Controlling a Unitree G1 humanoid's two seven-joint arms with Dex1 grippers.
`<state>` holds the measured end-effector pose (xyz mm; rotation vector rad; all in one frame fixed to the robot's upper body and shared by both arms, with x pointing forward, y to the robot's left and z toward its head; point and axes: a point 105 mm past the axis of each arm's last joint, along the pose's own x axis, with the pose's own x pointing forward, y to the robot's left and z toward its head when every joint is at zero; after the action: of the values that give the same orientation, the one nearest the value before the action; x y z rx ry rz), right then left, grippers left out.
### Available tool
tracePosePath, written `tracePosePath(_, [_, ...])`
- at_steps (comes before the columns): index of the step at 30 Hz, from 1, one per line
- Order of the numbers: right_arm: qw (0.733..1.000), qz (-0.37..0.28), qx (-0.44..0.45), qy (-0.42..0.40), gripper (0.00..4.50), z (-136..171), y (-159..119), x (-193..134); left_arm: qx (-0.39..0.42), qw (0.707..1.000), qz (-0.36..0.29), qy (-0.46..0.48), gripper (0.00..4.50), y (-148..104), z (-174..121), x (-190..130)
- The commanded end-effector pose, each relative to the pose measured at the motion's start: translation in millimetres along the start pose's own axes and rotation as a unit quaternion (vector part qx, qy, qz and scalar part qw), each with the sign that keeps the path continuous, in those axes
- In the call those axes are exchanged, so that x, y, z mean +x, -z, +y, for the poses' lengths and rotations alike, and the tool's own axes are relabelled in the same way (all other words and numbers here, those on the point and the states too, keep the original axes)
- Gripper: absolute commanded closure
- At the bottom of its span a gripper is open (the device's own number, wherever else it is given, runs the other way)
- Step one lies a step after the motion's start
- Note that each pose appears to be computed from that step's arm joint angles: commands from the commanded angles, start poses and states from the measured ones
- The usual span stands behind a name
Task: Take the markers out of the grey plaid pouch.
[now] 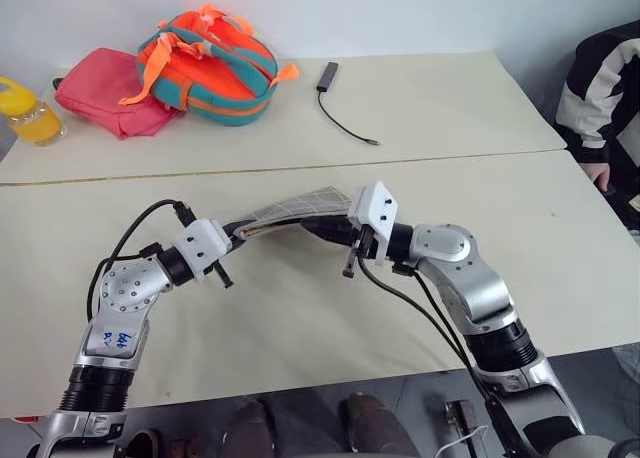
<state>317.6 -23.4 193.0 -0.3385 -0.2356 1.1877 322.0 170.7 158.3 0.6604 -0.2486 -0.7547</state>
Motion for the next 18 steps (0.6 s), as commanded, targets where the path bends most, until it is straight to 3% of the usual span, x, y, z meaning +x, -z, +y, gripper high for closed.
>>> tracePosePath(1, [0.999,0.006,-0.028,0.019,4.47,-6.3,-0.5,1.8,0.019,1.0,-0.025,-0.004,4.5,-14.0,0.0,1.7])
tracePosePath(6, [0.998,0.041,-0.05,0.014,4.47,-6.8,18.4,-3.8,0.014,1.0,-0.026,-0.002,4.5,-14.0,-2.6,3.7])
tracePosePath(12, [0.997,0.05,-0.06,0.026,4.47,-14.2,21.5,-7.2,0.012,0.999,-0.031,0.008,4.5,-16.2,-7.0,4.9])
tracePosePath(18, [0.98,0.1,-0.159,0.064,4.47,-31.3,23.3,-5.0,0.01,0.996,-0.03,0.078,4.5,-18.4,-27.8,3.5])
